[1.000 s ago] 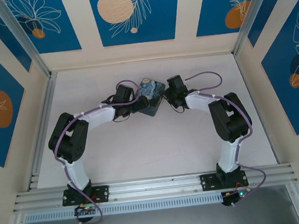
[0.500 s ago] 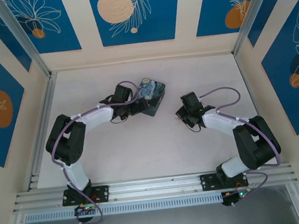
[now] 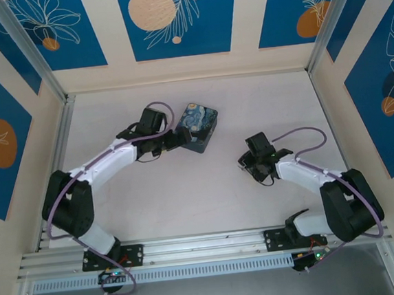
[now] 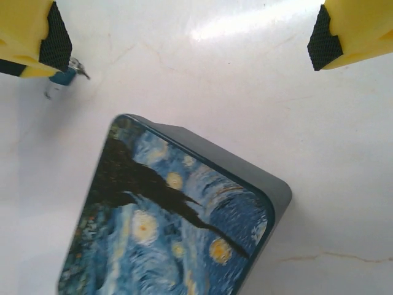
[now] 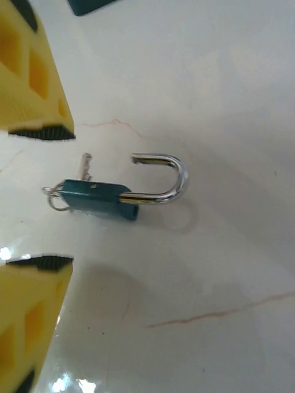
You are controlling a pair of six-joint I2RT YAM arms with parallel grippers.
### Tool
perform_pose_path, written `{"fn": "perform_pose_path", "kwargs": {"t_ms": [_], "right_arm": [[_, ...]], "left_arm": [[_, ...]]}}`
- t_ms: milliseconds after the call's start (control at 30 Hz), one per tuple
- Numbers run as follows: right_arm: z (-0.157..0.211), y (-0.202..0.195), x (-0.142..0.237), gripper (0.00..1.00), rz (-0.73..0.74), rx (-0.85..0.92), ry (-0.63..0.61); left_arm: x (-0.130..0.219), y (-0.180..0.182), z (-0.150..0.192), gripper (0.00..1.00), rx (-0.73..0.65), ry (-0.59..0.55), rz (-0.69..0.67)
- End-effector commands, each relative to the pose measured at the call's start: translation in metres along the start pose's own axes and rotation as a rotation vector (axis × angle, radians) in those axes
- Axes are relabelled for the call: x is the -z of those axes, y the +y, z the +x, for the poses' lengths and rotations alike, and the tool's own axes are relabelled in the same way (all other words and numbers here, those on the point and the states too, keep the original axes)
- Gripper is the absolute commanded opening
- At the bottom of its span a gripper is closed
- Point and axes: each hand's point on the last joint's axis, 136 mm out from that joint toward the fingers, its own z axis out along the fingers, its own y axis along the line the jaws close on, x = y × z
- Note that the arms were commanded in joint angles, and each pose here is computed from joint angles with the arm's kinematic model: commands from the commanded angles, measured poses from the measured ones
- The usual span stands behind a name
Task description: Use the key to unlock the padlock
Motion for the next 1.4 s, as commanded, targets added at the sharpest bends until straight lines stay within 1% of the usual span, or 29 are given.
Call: {"fn": "perform_pose_path", "kwargs": {"t_ms": [0, 33, 67, 133, 167, 200, 333, 467, 567, 667, 733, 833, 900, 1033, 1100, 1200, 1233, 1300, 1367], "right_arm": [[-0.006, 0.014, 0.023, 0.65, -0.058, 0.013, -0.018], [-0.009, 0.018, 0.03, 0.72, -0.074, 0.019, -0.03], [-0.011, 0.022, 0.036, 0.75, -0.089, 0.028, -0.04], [-0.018, 0.033, 0.05, 0.88, -0.129, 0.054, -0.065], [-0.021, 0.037, 0.055, 0.96, -0.14, 0.067, -0.073], [-0.025, 0.042, 0.06, 1.0, -0.156, 0.085, -0.084], [-0.044, 0.056, 0.076, 1.0, -0.166, 0.167, -0.138], [-0.073, 0.066, 0.086, 1.0, -0.161, 0.238, -0.234], [-0.1, 0.065, 0.094, 1.0, -0.139, 0.291, -0.372], [-0.13, 0.06, 0.102, 1.0, -0.077, 0.393, -0.552], [-0.145, 0.055, 0.104, 1.0, -0.028, 0.456, -0.614], [-0.164, 0.042, 0.1, 1.0, 0.037, 0.475, -0.664], [-0.173, 0.034, 0.089, 1.0, 0.076, 0.503, -0.695], [-0.181, 0.026, 0.062, 1.0, 0.109, 0.58, -0.732], [-0.18, 0.029, 0.047, 1.0, 0.093, 0.643, -0.745], [-0.179, 0.032, 0.033, 1.0, 0.066, 0.707, -0.782], [-0.178, 0.033, 0.031, 1.0, 0.056, 0.724, -0.796], [-0.177, 0.037, 0.028, 1.0, 0.013, 0.765, -0.837], [-0.176, 0.041, 0.027, 1.0, -0.044, 0.767, -0.834]], "left_arm": [[0.028, -0.001, 0.0, 1.0, -0.041, -0.03, -0.015], [0.035, 0.0, -0.001, 1.0, -0.051, -0.045, -0.022], [0.041, 0.001, -0.003, 1.0, -0.057, -0.059, -0.03], [0.055, 0.002, -0.005, 1.0, -0.075, -0.094, -0.044], [0.061, 0.003, -0.006, 1.0, -0.083, -0.105, -0.053], [0.067, 0.005, -0.008, 1.0, -0.095, -0.118, -0.07], [0.087, 0.023, -0.016, 1.0, -0.13, -0.195, -0.175], [0.11, 0.05, -0.03, 1.0, -0.174, -0.338, -0.32], [0.13, 0.071, -0.039, 1.0, -0.222, -0.472, -0.426], [0.149, 0.088, -0.043, 1.0, -0.296, -0.597, -0.507], [0.158, 0.099, -0.042, 1.0, -0.362, -0.656, -0.561], [0.165, 0.121, -0.04, 1.0, -0.406, -0.681, -0.656], [0.168, 0.138, -0.04, 1.0, -0.389, -0.701, -0.705], [0.158, 0.162, -0.044, 1.0, -0.386, -0.726, -0.72], [0.15, 0.171, -0.047, 1.0, -0.405, -0.741, -0.718], [0.136, 0.19, -0.047, 1.0, -0.397, -0.749, -0.704], [0.131, 0.196, -0.045, 1.0, -0.392, -0.743, -0.702], [0.125, 0.204, -0.045, 1.0, -0.39, -0.771, -0.689], [0.12, 0.211, -0.049, 1.0, -0.381, -0.782, -0.683]]}}
